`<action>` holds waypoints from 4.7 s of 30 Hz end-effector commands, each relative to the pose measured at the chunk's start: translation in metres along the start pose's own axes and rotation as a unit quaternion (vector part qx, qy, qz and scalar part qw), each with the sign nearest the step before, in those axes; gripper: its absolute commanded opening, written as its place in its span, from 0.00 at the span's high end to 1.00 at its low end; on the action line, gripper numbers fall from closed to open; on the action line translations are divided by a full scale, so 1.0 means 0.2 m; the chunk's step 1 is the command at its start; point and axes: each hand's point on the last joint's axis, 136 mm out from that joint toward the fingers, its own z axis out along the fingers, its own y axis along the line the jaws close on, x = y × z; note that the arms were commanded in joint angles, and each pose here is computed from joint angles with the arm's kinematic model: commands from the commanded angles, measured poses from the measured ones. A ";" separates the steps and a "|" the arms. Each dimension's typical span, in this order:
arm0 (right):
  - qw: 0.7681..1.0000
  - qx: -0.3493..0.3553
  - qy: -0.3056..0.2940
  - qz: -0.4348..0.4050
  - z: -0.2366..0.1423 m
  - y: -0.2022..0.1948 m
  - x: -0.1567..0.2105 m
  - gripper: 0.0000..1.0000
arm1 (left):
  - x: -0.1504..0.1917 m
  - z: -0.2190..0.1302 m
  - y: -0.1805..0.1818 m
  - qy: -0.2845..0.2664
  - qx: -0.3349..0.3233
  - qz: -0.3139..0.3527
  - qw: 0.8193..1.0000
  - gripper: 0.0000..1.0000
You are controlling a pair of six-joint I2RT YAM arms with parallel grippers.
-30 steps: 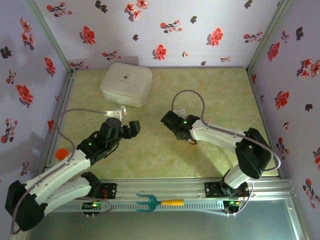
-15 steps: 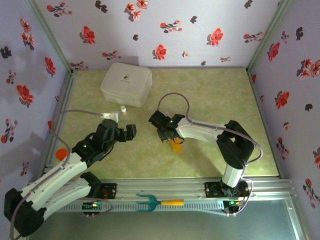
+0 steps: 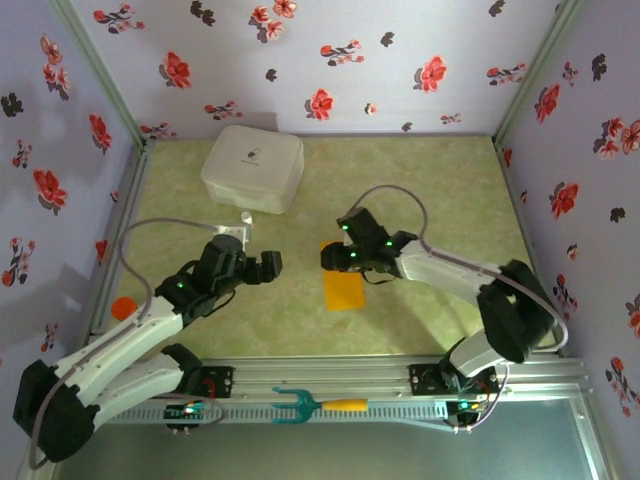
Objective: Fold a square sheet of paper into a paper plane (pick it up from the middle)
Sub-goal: Turn over the square sheet of paper at the center of the table, then perform the third fold on the triangle at the bottom-center of the table.
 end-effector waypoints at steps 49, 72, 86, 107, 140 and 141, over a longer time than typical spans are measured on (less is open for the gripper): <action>0.951 -0.085 0.071 0.289 0.21 -0.52 0.31 0.94 | 0.42 0.67 -0.51 0.258 0.094 -0.093 0.957 0.55; 0.951 -0.077 0.071 0.291 0.21 -0.54 0.32 0.93 | 0.51 0.73 -0.47 0.276 0.101 -0.126 0.947 0.58; 0.951 -0.076 0.070 0.292 0.21 -0.54 0.32 0.93 | 0.52 0.73 -0.48 0.280 0.110 -0.134 0.944 0.62; 0.951 -0.073 0.068 0.292 0.21 -0.54 0.30 0.93 | 0.45 0.70 -0.48 0.258 0.145 -0.163 0.941 0.69; 0.964 -0.095 0.031 0.246 0.10 -0.45 0.19 0.72 | 0.33 0.64 -0.50 0.227 0.166 -0.180 0.942 0.96; 0.966 -0.096 0.025 0.240 0.08 -0.44 0.17 0.70 | 0.32 0.64 -0.49 0.227 0.166 -0.181 0.942 0.97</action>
